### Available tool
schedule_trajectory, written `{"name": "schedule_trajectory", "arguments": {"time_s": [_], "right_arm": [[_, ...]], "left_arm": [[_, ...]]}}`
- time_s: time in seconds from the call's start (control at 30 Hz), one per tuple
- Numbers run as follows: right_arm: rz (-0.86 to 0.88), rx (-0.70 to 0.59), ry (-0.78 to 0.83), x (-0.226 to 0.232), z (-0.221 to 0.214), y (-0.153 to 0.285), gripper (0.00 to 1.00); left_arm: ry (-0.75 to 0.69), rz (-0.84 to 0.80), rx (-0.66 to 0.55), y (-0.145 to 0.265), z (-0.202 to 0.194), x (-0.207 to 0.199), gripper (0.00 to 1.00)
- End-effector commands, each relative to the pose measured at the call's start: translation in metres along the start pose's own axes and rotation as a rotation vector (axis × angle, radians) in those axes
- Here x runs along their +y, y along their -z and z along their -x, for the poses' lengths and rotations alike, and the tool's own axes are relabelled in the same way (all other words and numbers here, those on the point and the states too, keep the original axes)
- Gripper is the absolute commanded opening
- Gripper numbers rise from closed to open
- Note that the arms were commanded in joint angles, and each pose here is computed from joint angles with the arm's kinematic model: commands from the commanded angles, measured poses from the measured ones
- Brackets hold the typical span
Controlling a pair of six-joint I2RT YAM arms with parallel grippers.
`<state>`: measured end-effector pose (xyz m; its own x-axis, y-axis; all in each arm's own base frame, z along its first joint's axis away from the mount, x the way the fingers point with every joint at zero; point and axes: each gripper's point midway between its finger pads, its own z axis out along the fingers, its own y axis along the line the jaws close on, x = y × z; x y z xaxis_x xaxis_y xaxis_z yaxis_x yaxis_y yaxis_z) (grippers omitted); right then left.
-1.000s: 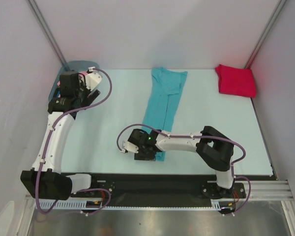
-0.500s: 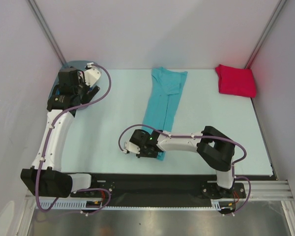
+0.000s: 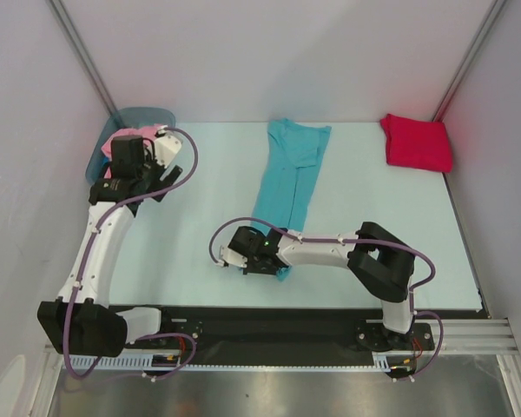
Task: Fold and stack the t-shirts
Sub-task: Fold the tshirt
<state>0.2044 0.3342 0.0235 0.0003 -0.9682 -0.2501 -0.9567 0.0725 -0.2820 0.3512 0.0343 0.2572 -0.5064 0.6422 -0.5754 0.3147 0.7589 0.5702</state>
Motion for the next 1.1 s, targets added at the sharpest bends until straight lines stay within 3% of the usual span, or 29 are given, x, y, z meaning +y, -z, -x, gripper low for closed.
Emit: {"name": "schedule_trajectory", "arguments": {"time_s": [0.0,0.2,0.5,1.07], "right_arm": [[-0.114,-0.046,0.014,-0.033,0.020,0.024,0.00],[-0.252,-0.078,0.061,-0.078,0.035,0.054,0.00],[-0.357,-0.049,0.061,-0.135,0.019,0.074,0.00],[-0.486,-0.007,0.007,-0.249,-0.021,0.044,0.00]], "left_arm": [[0.058,-0.064,-0.051,0.006,0.005,-0.015,1.00],[0.019,-0.165,-0.022,0.000,-0.012,-0.054,1.00],[0.005,-0.185,-0.021,-0.008,-0.003,-0.056,1.00],[0.008,-0.215,-0.012,-0.019,0.007,-0.062,1.00]]}}
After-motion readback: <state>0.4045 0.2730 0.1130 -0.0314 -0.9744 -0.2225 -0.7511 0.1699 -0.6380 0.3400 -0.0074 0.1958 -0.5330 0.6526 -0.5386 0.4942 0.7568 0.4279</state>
